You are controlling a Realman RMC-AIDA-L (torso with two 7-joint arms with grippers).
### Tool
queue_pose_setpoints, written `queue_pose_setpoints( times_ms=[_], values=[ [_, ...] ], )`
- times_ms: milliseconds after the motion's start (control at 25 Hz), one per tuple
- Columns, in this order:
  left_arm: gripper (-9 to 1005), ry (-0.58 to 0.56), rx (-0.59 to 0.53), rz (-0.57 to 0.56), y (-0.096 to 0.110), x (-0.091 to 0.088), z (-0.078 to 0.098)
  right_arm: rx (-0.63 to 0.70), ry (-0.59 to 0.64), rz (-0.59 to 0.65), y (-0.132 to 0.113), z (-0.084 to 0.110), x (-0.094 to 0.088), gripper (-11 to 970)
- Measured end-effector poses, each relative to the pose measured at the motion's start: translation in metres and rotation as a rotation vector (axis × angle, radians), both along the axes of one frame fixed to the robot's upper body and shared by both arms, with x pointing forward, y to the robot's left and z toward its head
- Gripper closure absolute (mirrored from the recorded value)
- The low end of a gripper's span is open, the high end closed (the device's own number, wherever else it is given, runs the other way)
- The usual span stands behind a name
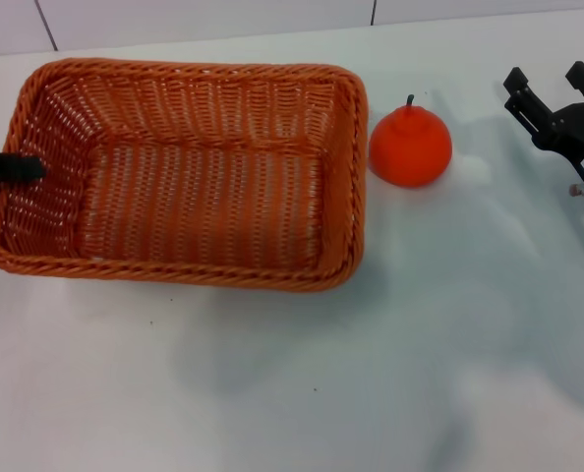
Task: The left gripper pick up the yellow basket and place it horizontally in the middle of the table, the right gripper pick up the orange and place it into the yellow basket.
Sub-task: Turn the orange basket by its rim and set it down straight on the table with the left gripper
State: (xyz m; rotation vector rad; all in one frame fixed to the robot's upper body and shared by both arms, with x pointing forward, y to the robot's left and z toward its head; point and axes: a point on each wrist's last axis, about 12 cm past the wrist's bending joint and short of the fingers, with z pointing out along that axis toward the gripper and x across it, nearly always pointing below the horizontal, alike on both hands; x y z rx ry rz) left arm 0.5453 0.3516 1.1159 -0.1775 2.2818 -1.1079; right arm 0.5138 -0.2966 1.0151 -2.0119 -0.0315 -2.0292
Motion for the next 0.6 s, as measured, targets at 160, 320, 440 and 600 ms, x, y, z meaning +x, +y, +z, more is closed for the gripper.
queue_pose_setpoints(
  times_ms=[160, 320, 440, 600],
  values=[
    [829, -0.007, -0.016, 0.027, -0.005, -0.004, -0.006, -0.001, 0.005, -0.001, 0.0, 0.0, 0.001, 35],
    [829, -0.009, -0.028, 0.053, -0.008, -0.008, -0.013, -0.001, 0.004, 0.0, 0.0, 0.0, 0.001, 35],
    [829, -0.01, -0.036, 0.077, -0.009, -0.01, -0.017, -0.001, 0.003, 0.001, 0.001, 0.0, 0.001, 35],
    [829, -0.009, -0.039, 0.104, -0.008, -0.012, -0.023, 0.0, 0.005, 0.0, 0.001, 0.0, 0.001, 35]
  ],
)
